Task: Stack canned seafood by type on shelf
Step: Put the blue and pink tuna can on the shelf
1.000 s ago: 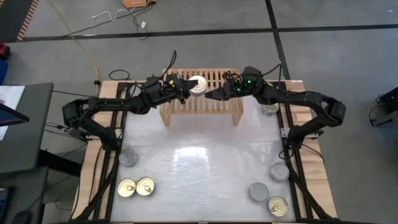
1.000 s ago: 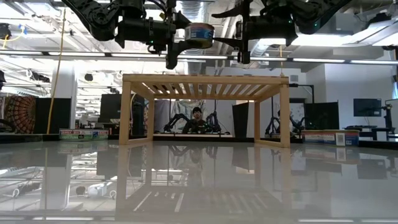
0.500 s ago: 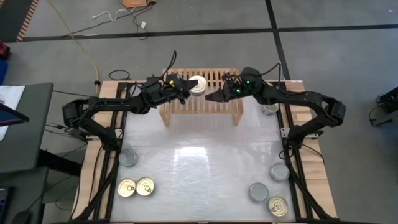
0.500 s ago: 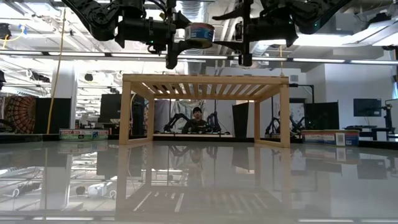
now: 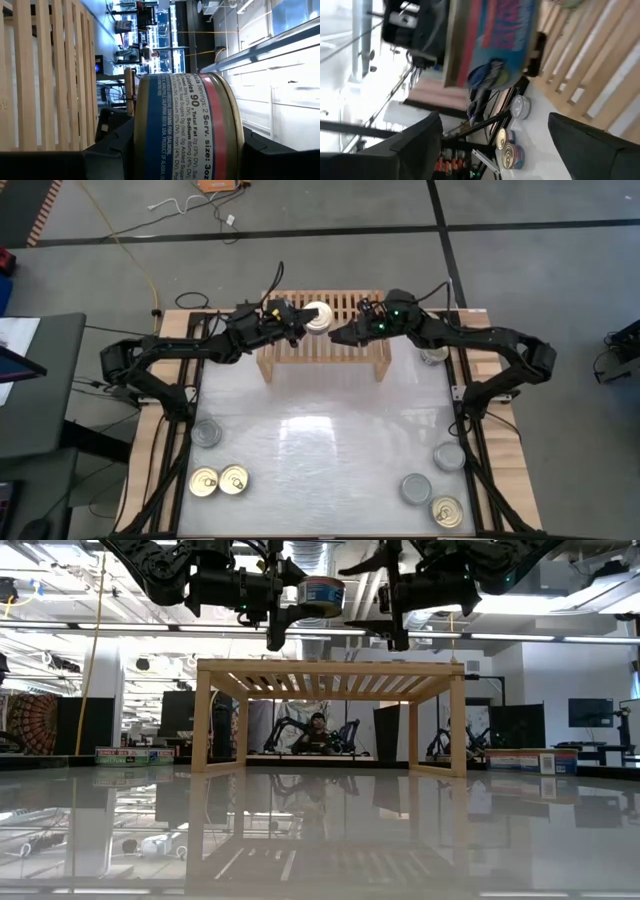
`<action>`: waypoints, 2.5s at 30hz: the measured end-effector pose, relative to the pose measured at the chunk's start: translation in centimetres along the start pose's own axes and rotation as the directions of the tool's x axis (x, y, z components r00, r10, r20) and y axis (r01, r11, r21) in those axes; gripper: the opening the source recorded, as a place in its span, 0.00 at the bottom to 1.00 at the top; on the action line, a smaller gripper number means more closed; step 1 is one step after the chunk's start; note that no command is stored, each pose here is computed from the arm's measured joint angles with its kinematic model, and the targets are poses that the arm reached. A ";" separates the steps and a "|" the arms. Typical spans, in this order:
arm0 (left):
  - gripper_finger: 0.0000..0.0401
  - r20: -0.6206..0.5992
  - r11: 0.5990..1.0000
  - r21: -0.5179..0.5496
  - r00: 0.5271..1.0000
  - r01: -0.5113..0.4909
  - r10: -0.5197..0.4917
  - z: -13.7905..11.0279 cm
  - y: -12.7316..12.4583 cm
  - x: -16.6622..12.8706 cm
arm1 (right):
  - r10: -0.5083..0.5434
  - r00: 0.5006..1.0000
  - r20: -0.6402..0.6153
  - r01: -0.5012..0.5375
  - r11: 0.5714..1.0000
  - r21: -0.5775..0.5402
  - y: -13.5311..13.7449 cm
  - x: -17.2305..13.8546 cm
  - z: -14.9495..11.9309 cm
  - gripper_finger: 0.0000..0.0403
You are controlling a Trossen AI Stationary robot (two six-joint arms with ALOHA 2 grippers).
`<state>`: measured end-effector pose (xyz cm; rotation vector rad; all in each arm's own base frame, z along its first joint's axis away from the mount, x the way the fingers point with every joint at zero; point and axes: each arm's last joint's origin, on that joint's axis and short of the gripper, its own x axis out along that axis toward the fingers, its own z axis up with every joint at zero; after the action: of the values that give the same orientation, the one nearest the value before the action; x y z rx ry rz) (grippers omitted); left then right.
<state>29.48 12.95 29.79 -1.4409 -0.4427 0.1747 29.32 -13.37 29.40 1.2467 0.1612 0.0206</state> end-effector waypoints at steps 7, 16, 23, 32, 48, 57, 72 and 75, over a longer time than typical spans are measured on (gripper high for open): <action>0.48 -0.010 1.000 -0.001 1.000 0.000 0.000 -0.3 0.0 0.0 | 0.019 0.999 0.039 -0.017 0.999 -0.043 0.3 0.0 0.2 0.91; 0.48 -0.013 1.000 -0.002 1.000 0.000 0.000 -0.4 0.0 0.0 | 0.032 0.994 0.106 -0.025 0.998 -0.065 0.6 0.0 0.4 0.91; 0.48 -0.036 1.000 -0.006 0.999 0.002 -0.002 -1.1 -0.1 0.0 | 0.057 0.989 0.140 -0.043 0.994 -0.100 0.9 0.0 0.6 0.91; 0.48 -0.058 1.000 -0.008 0.998 0.003 -0.003 -2.0 -0.1 0.0 | 0.044 0.991 0.125 -0.033 0.995 -0.091 0.7 0.4 0.3 0.88; 0.48 -0.065 0.998 0.053 0.998 -0.017 0.020 -2.3 0.1 0.0 | 0.041 0.995 0.092 -0.032 0.995 -0.096 0.6 1.1 -0.5 0.60; 0.49 -0.071 0.996 0.094 0.997 -0.013 0.020 -2.4 0.0 -0.1 | 0.041 0.995 0.092 -0.031 0.994 -0.104 0.6 1.1 -0.5 0.57; 0.74 -0.068 0.993 0.089 0.995 -0.072 0.078 -2.2 0.6 -0.1 | 0.036 0.994 0.100 -0.026 0.994 -0.104 0.5 0.9 -0.3 0.56; 0.74 -0.055 0.992 0.101 0.995 -0.078 0.083 -1.8 0.7 -0.1 | 0.029 0.994 0.105 -0.021 0.997 -0.077 0.3 0.7 0.2 0.56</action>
<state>30.23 11.40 28.99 -1.3637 -0.3235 0.2155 30.01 -13.36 29.63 1.1709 0.0520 -0.0183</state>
